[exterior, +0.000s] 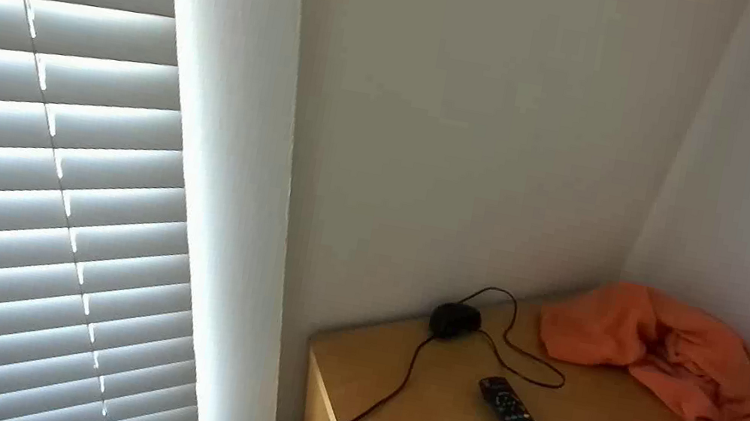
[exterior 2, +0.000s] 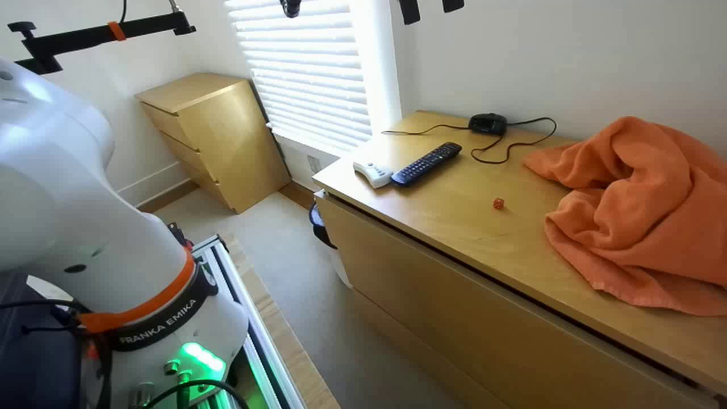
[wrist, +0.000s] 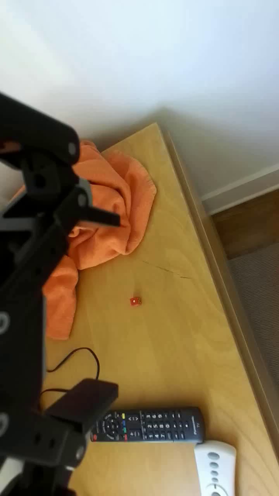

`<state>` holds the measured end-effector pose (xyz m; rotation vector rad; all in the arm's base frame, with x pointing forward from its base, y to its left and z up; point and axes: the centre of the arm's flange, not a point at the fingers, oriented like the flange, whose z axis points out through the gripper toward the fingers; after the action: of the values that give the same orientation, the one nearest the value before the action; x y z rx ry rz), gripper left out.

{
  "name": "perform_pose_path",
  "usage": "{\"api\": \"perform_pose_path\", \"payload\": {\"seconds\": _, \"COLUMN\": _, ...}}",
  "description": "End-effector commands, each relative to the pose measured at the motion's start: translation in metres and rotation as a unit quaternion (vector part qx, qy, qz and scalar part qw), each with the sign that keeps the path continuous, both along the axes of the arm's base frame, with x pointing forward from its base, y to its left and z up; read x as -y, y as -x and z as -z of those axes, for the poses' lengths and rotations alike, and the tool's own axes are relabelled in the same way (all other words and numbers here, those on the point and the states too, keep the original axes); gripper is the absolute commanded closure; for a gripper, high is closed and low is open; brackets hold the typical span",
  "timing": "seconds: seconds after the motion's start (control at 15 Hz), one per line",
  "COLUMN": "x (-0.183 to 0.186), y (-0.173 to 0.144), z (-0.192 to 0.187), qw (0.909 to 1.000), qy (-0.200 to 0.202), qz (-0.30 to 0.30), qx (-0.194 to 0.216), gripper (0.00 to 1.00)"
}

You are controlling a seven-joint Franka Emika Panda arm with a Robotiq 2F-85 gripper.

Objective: Turn the die on its left side

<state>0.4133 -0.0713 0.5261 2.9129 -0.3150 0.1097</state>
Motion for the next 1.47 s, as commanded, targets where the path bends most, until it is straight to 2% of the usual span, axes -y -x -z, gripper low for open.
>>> {"api": "perform_pose_path", "payload": {"seconds": 0.0, "x": 0.0, "y": 0.0, "z": 0.0, "qw": 1.0, "qy": 0.0, "qz": 0.0, "qx": 0.0, "gripper": 0.0}}
{"api": "perform_pose_path", "payload": {"seconds": 0.8, "x": 0.0, "y": 0.0, "z": 0.0, "qw": 1.0, "qy": 0.0, "qz": 0.0, "qx": 0.0, "gripper": 0.0}}
{"api": "perform_pose_path", "payload": {"seconds": 0.93, "x": 0.017, "y": -0.013, "z": 0.018, "qw": 0.999, "qy": -0.017, "qz": 0.035, "qx": -0.021, "gripper": 0.0}}
{"api": "perform_pose_path", "payload": {"seconds": 1.07, "x": 0.035, "y": -0.02, "z": 0.039, "qw": 0.9962, "qy": -0.053, "qz": 0.06, "qx": -0.034, "gripper": 0.0}}
{"api": "perform_pose_path", "payload": {"seconds": 1.27, "x": 0.063, "y": -0.034, "z": 0.074, "qw": 0.9859, "qy": -0.113, "qz": 0.117, "qx": -0.041, "gripper": 0.0}}
{"api": "perform_pose_path", "payload": {"seconds": 1.4, "x": 0.078, "y": -0.041, "z": 0.097, "qw": 0.9757, "qy": -0.15, "qz": 0.154, "qx": -0.04, "gripper": 0.0}}
